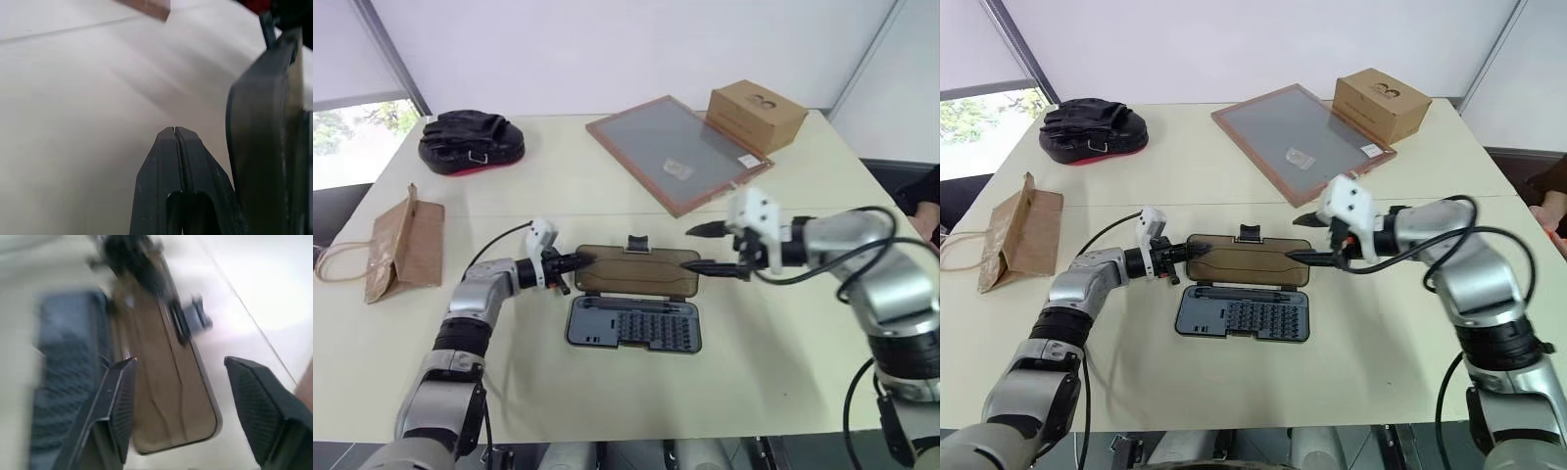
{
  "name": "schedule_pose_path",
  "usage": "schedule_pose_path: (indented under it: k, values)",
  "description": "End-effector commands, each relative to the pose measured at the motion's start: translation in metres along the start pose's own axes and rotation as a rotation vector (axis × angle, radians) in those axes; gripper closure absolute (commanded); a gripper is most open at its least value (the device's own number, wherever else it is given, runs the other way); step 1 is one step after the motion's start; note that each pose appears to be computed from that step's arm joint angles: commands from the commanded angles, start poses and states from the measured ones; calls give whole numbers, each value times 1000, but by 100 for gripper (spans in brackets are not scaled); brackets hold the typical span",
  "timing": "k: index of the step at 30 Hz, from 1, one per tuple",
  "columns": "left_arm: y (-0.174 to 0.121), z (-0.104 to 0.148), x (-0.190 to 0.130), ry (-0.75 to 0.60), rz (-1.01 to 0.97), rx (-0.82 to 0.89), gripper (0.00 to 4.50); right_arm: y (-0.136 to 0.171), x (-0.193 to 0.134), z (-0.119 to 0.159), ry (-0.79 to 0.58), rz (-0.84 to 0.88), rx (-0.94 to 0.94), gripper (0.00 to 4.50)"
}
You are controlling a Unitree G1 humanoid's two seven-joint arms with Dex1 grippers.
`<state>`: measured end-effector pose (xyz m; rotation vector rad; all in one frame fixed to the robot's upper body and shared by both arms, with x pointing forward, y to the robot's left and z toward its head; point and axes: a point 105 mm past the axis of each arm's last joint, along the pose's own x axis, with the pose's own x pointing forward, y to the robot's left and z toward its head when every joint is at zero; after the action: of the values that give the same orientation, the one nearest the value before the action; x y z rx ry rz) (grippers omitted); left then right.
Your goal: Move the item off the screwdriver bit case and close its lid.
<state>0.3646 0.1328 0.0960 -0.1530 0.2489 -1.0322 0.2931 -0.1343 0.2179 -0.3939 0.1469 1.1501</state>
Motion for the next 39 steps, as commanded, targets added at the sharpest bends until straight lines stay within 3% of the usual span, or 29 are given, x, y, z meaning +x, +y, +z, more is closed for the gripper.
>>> schedule_pose_path:
  k: [1,6,16,18,23,26,30,34,39]
  values:
    - [-15,33,-2,-81,-89,27,450,-7,-22,24,-136,-52,86,153]
    - [-47,34,-10,-14,-258,-32,450,-22,-34,24,-188,-136,166,153]
    - [-102,-29,-58,422,-466,80,450,-29,-32,18,-135,-196,186,153]
    - [-99,-21,-58,391,-431,106,450,-19,-28,14,-103,-173,183,153]
    - [-97,62,-50,108,-375,54,450,17,-8,6,-67,-69,210,153]
    - [-96,87,-48,33,-372,53,450,38,9,4,-66,-2,230,236]
    - [-76,86,-27,27,-324,106,450,81,29,-12,20,123,210,440]
    - [-54,54,9,102,-280,195,450,110,41,-26,68,179,213,446]
    - [-51,19,49,182,-305,223,450,132,52,-47,195,185,122,446]
